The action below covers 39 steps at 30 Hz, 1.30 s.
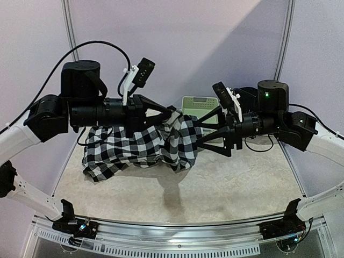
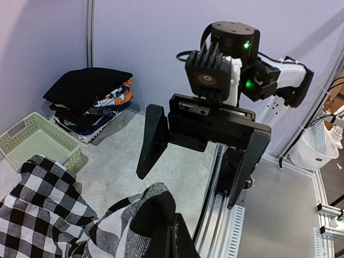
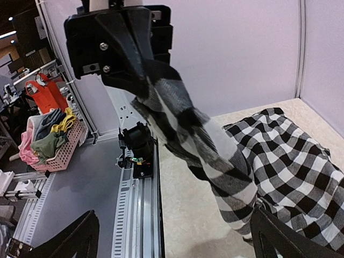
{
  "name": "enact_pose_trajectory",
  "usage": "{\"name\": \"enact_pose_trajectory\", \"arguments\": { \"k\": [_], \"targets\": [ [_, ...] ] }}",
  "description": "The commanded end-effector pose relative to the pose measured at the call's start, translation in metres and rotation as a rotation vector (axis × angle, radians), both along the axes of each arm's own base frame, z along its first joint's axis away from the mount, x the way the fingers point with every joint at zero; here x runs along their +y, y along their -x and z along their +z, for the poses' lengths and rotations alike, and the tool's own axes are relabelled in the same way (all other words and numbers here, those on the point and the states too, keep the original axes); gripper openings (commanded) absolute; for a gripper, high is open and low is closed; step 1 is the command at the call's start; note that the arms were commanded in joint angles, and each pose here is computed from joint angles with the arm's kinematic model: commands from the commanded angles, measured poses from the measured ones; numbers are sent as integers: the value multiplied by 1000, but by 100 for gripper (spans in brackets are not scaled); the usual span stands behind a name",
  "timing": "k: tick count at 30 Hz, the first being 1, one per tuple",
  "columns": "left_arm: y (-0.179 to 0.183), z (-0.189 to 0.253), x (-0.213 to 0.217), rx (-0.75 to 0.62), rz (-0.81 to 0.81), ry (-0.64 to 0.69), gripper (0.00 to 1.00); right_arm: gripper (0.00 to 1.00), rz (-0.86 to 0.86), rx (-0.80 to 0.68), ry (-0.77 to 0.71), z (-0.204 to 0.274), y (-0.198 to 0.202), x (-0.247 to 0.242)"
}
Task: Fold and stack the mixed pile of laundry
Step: Pass from the left arm to the right
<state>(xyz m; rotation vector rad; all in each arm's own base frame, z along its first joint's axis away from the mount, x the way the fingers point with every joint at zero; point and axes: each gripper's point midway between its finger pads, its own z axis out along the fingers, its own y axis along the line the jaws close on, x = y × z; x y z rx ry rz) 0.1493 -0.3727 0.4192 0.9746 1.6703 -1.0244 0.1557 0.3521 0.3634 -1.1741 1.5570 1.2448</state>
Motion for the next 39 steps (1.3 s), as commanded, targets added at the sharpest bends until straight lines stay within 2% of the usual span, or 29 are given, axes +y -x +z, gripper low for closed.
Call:
{"name": "enact_pose_trajectory", "arguments": {
  "k": [1,8,12,14,18,23,28,39],
  "targets": [
    [7,-1,-2,0,-8,10,0,99,19,-162,-38,4,3,12],
    [-21,-17,-4,115,171,96,0,99,4,-222,-14,-16,0,41],
    [-53,-41,7,253,409,170,0,99,-250,-219,-22,-26,-35,38],
    [-70,-54,19,287,549,201,0,99,-393,-171,-22,-36,-52,26],
    [-90,-62,40,314,726,293,0,99,-543,-181,-19,-46,-53,15],
    [-95,-59,41,376,763,395,0,99,-557,-305,-20,-55,-33,37],
    [-96,-62,39,463,770,462,0,94,-598,-379,-31,-66,-43,63],
    [-94,-67,40,551,767,527,0,65,-633,-446,-97,-66,-60,107]
  ]
}}
